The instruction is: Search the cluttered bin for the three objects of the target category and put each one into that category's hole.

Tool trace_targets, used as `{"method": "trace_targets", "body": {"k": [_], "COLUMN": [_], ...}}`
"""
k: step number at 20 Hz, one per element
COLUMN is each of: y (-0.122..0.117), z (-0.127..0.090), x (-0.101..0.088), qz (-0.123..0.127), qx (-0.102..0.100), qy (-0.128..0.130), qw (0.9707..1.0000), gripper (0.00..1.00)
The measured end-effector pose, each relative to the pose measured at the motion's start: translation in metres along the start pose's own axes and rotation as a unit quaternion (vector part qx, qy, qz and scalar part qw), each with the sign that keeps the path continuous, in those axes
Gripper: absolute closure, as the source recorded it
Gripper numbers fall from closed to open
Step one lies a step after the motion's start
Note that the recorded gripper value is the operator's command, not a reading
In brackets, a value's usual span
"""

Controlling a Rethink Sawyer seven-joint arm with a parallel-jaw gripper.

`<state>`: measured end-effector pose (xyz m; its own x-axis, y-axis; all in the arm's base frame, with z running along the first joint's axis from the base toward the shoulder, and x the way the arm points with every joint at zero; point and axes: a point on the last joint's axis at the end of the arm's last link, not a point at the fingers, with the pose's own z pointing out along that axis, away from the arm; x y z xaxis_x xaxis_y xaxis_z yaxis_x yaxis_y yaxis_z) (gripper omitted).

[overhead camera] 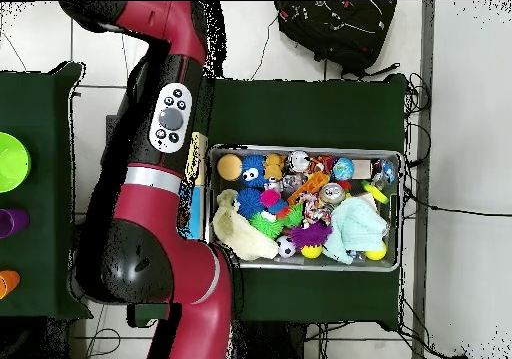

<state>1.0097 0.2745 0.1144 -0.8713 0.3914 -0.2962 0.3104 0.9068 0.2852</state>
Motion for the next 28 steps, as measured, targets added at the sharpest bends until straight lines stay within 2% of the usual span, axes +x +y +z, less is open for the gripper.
{"method": "trace_targets", "body": {"k": [4, 6, 9, 10, 12, 13, 15, 16, 19, 22, 28], "y": [-0.002, -0.002, -0.003, -0.003, -0.004, -0.004, -0.005, -0.005, -0.006, -0.006, -0.013], "z": [0.002, 0.001, -0.001, -0.003, -0.005, -0.007, -0.01, -0.013, -0.017, -0.016, -0.004], "x": [0.003, 0.006, 0.014, 0.019, 0.025, 0.029, 0.036, 0.041, 0.05, 0.053, 0.06], "qz": [-0.004, -0.001, 0.009, 0.016, 0.022, 0.027, 0.035, 0.041, 0.046, 0.047, 0.051], "qx": [0.006, 0.006, 0.006, 0.006, 0.007, 0.008, 0.01, 0.011, 0.015, 0.017, 0.018], "qy": [0.005, 0.019, 0.054, 0.077, 0.101, 0.119, 0.149, 0.17, 0.205, 0.216, 0.225], "qw": [1.0, 0.9998, 0.9985, 0.9969, 0.9946, 0.9925, 0.9881, 0.9845, 0.9775, 0.975, 0.9729], "gripper": [0.0, 0.0, 0.0, 0.0, 0.0, 0.0, 0.0, 0.0, 0.0, 0.0, 0.0]}}
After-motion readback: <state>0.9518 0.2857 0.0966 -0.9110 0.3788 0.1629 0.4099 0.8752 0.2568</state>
